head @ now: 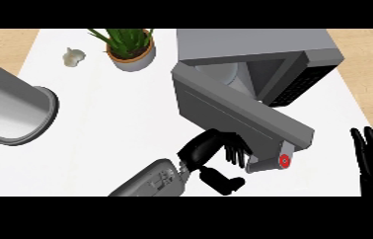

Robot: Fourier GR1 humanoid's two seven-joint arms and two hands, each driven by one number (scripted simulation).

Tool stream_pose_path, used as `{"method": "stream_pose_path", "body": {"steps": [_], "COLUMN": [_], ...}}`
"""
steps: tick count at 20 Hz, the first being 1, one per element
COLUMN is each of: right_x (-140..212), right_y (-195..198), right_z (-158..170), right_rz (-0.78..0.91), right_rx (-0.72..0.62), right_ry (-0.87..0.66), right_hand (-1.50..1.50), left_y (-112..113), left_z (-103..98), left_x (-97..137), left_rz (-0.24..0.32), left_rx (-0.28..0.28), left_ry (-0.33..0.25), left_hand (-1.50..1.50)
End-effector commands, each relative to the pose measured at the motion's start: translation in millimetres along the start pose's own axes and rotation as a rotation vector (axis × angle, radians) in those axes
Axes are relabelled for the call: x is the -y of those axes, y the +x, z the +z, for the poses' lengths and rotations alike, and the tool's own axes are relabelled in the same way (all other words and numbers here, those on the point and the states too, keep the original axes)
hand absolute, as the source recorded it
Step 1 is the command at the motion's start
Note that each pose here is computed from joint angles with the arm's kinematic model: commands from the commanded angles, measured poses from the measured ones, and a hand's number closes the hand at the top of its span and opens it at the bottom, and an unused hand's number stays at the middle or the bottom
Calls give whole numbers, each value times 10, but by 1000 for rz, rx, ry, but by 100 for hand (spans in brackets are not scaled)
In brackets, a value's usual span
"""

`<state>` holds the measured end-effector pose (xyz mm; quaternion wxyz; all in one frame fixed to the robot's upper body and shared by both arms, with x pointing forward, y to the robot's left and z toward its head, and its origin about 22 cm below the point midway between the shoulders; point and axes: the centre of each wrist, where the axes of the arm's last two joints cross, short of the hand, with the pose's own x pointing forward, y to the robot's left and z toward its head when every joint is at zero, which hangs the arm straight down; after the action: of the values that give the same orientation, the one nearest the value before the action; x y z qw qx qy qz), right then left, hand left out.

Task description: Pick up the milk, place it into the microwave and close the microwave

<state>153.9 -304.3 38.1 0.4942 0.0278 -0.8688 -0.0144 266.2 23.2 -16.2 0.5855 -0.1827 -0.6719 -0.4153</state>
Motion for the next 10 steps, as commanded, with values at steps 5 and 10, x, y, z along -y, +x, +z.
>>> {"method": "stream_pose_path", "body": {"steps": [5, 10], "right_x": [-80, -155], "right_y": [240, 358], "right_z": [-263, -365], "right_rz": [-64, -101], "right_rx": [60, 86], "right_ry": [162, 218], "right_hand": [-150, -150], "left_y": [141, 413], "left_z": [-193, -391], "left_x": [-50, -251], "left_rz": [110, 135], "left_rx": [100, 187], "left_ry": [93, 152], "left_hand": [150, 150]}}
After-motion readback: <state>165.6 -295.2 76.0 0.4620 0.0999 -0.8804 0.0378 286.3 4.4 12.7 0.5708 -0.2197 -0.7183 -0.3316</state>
